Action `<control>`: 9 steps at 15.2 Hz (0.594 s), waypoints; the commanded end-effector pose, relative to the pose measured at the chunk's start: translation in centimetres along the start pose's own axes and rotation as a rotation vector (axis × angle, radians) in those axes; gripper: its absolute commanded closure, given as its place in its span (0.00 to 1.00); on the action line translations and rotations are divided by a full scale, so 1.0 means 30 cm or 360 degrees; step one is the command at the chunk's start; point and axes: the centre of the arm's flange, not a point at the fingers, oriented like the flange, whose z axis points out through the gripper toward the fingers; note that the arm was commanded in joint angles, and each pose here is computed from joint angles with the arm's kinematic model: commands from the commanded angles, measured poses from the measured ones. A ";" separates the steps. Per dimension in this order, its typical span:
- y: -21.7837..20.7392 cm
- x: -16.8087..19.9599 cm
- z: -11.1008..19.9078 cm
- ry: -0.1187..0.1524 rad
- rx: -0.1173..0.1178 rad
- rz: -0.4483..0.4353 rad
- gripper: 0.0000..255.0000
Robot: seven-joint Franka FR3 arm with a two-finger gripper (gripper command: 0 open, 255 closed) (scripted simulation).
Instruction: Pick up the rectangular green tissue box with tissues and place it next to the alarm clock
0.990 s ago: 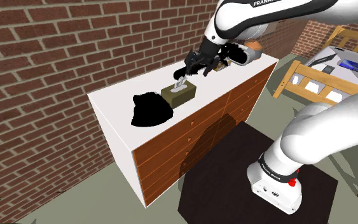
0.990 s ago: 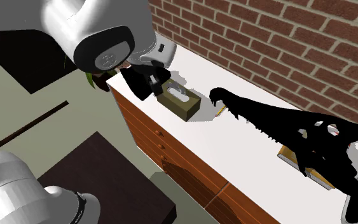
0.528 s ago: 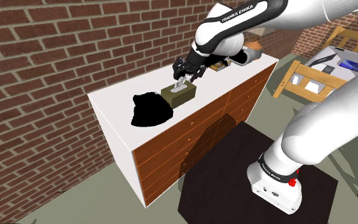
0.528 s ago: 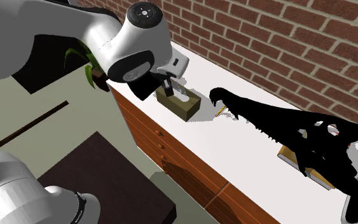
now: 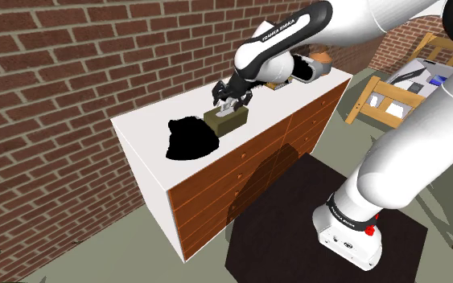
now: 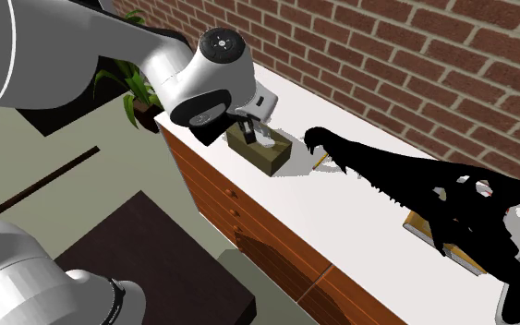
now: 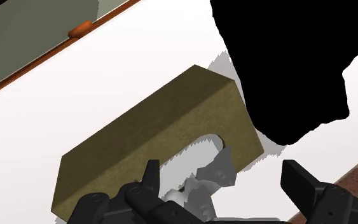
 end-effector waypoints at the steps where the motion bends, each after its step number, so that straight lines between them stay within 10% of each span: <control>1: -0.002 0.001 0.029 0.0001 0.0000 0.0000 0.00; 8: -0.002 0.001 0.029 0.0001 0.0000 0.0000 0.00; 9: -0.002 0.001 0.029 0.0001 0.0000 0.0000 1.00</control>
